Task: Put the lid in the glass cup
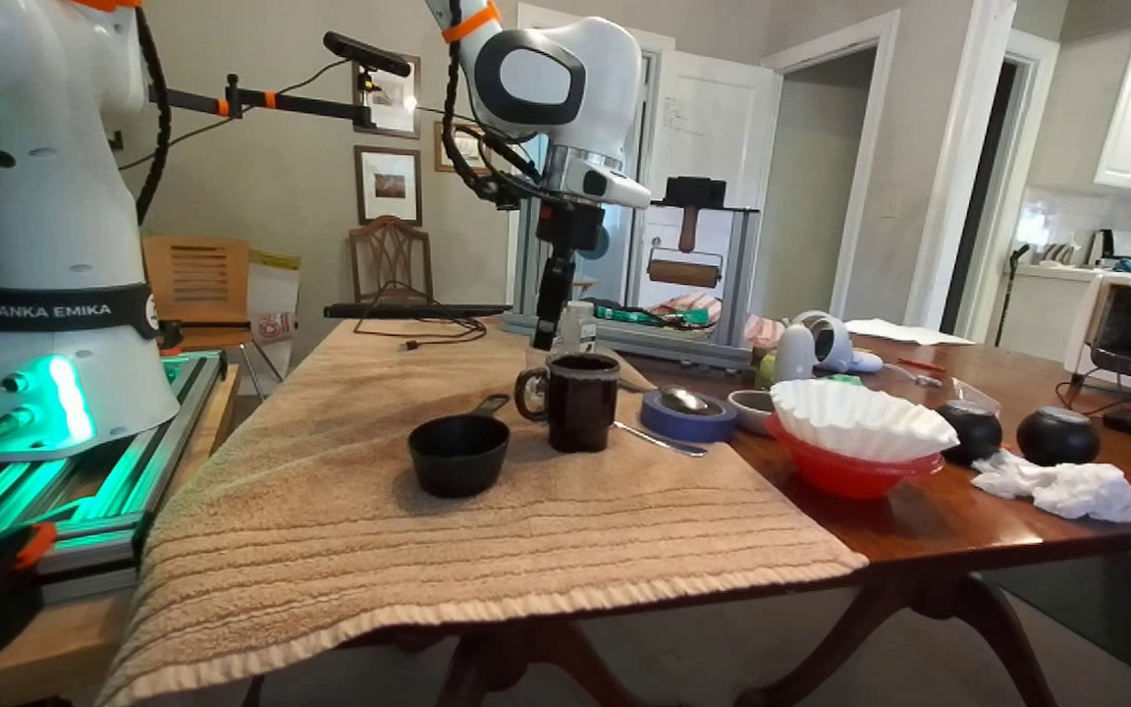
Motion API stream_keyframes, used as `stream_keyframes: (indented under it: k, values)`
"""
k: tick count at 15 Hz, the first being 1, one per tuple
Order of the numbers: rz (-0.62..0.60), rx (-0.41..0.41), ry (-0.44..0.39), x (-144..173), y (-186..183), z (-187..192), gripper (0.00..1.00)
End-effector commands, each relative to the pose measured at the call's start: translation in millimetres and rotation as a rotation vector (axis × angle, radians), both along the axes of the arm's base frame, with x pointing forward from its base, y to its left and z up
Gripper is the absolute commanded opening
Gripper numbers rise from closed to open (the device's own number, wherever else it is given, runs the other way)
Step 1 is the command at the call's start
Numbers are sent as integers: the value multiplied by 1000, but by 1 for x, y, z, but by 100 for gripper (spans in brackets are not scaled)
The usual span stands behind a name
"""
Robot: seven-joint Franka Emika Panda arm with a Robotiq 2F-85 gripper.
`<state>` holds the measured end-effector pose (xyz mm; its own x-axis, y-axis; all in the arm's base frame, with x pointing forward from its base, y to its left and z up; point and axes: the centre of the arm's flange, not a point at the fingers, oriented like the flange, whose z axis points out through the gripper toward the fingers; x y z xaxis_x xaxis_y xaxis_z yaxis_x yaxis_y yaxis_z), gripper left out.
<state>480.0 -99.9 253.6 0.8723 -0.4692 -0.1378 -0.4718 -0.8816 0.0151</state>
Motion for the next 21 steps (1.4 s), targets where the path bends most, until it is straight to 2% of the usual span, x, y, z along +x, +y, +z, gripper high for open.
stream_keyframes:
  k: [1,10,11,12,15,16,21]
  values:
    - [-15,-21,12,0,3,-1,23]
    - [-13,-14,22,-2,6,-5,23]
    - [-15,-13,25,-2,6,-5,57]
    - [-16,-11,27,-2,6,-5,74]
    - [-19,-13,26,-2,7,-5,96]
    - [-20,-14,26,-2,7,-4,99]
    - [-31,-16,8,-2,8,2,100]
